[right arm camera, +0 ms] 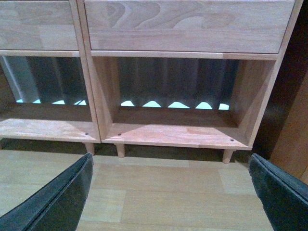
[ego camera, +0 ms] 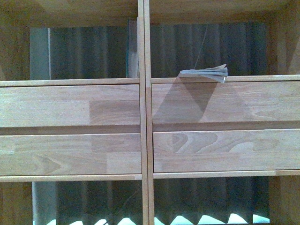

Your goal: Organize books on shelf

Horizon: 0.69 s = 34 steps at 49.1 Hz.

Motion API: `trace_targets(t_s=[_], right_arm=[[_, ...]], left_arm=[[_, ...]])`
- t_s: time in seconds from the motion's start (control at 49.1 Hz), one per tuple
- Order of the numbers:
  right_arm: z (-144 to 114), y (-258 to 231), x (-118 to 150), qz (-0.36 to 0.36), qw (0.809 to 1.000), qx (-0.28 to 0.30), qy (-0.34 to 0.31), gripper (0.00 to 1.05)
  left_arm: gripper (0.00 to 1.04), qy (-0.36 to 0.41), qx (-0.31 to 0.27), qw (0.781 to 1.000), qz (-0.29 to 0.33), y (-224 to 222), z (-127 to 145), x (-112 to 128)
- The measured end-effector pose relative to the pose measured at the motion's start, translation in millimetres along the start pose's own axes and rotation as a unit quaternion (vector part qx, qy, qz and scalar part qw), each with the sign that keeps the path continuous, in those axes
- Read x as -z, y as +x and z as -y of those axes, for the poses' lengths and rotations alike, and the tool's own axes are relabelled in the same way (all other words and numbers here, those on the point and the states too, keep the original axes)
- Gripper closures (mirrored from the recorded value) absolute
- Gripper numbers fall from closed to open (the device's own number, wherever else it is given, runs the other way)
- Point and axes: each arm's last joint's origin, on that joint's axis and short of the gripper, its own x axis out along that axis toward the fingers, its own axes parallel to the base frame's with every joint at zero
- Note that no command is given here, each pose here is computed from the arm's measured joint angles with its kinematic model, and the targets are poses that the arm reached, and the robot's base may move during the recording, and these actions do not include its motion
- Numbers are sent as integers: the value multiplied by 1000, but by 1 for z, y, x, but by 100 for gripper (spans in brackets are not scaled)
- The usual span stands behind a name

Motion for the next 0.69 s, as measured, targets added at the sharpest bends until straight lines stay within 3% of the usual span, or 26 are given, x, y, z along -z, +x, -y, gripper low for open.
trace_targets(t_s=[0.693], right_arm=[[0,0,0,0,1000,1,0,7]], left_arm=[[7,0,0,1000,0,0,0,0]])
